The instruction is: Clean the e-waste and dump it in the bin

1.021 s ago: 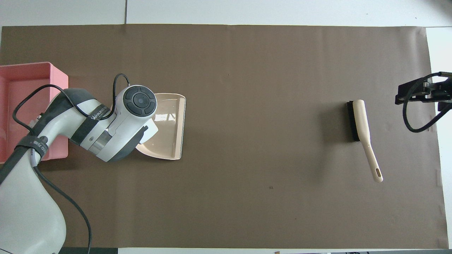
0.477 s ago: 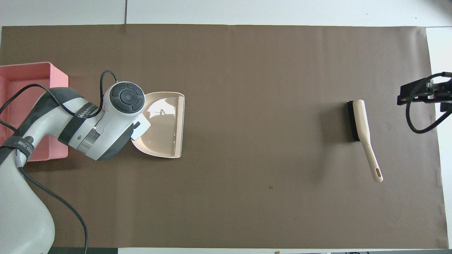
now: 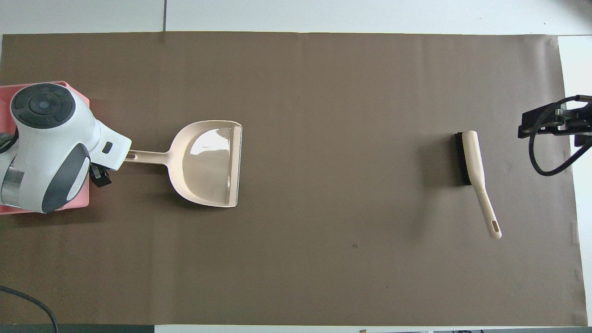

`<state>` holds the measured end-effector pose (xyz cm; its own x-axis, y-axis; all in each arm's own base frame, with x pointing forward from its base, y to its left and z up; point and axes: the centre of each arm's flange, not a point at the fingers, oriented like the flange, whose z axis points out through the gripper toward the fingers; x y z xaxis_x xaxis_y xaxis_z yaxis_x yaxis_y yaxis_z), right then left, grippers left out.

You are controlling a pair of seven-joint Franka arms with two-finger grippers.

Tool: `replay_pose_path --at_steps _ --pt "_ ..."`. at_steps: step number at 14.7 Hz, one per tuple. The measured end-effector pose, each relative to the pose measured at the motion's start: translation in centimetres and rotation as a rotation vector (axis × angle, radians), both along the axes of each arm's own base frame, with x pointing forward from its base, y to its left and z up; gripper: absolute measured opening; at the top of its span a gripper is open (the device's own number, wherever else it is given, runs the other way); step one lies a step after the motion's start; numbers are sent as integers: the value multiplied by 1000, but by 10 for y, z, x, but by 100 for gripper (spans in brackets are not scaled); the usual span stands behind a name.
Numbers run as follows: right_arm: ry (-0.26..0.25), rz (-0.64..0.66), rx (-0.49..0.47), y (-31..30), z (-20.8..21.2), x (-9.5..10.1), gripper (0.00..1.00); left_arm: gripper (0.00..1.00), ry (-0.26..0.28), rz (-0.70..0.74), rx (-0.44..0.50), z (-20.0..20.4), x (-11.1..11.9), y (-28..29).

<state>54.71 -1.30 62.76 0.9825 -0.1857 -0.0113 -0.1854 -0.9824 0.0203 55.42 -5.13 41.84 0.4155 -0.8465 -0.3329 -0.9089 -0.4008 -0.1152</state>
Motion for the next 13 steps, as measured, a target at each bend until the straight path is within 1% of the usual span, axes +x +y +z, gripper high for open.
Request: replay_pose_path --at_steps 3,5,7,10,13 --pt "12 1 1 -4 1 -4 100 98 -29 226 -72 8 -3 28" --pt "12 6 1 -3 2 -4 100 98 -51 411 -125 12 -3 42" --pt "13 10 1 -2 2 -4 100 98 -86 583 -159 25 0 54" --pt "12 29 2 0 3 -4 100 98 -126 760 -201 55 7 63" --pt "11 59 3 -1 4 -5 100 98 -143 854 -229 90 11 71"
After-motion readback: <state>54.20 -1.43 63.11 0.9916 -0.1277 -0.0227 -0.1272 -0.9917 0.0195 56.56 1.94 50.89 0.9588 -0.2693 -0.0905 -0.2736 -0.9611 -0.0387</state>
